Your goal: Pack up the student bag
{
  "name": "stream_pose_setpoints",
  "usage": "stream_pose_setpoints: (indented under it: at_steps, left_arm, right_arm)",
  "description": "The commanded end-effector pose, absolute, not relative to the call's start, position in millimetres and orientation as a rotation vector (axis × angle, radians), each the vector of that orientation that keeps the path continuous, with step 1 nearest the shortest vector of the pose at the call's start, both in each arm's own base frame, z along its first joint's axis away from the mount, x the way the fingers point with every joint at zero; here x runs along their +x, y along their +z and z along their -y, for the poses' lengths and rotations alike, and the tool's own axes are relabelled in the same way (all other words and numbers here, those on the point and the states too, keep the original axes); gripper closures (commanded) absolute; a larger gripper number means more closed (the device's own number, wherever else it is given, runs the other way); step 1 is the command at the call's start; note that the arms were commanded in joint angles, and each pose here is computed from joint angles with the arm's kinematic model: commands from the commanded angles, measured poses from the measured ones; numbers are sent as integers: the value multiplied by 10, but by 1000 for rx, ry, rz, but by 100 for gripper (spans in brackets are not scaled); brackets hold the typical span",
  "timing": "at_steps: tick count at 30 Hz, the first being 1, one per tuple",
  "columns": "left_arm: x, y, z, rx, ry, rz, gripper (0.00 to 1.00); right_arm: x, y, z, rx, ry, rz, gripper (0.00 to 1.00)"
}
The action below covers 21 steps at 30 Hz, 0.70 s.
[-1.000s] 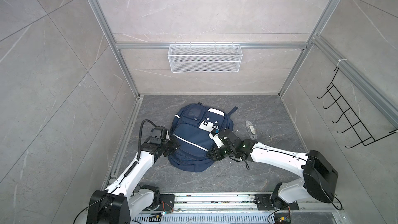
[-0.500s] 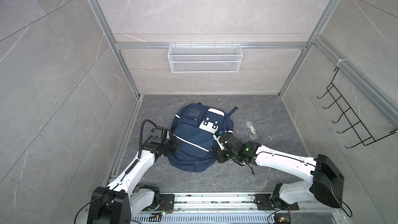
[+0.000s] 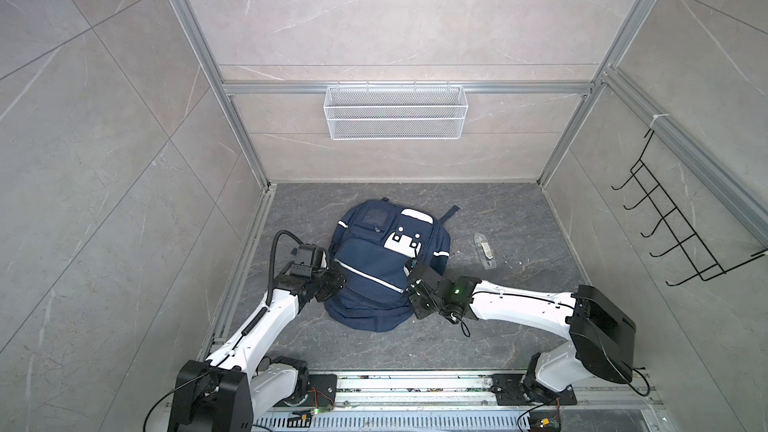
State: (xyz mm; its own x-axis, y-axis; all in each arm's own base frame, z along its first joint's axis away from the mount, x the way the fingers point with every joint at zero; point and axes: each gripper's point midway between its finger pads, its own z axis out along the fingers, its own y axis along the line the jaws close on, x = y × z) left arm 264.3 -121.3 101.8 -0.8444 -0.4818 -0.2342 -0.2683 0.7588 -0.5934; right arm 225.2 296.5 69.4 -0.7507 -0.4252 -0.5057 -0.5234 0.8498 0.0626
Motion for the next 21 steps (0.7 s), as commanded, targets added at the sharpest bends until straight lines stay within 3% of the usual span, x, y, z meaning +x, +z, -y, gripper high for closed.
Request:
stream_pose_setpoints:
  at_steps: [1, 8, 18, 21]
  left_arm:
    - [2657, 1083, 1224, -558, -802, -2564, 100]
    - [2651, 1088, 1218, -561, -800, -2563, 100]
    - [2686, 1119, 1225, -562, -803, -2553, 100]
    - [2715, 1127, 1225, -569, -804, -2547, 100]
  right_arm:
    - [2358, 703, -3006, -706, 218, -2505, 58]
    - [2421, 684, -3068, -733, 190, -2497, 63]
    - [2276, 801, -3049, -773, 193, -2479, 89]
    - [2207, 882, -3048, -789, 198, -2466, 93]
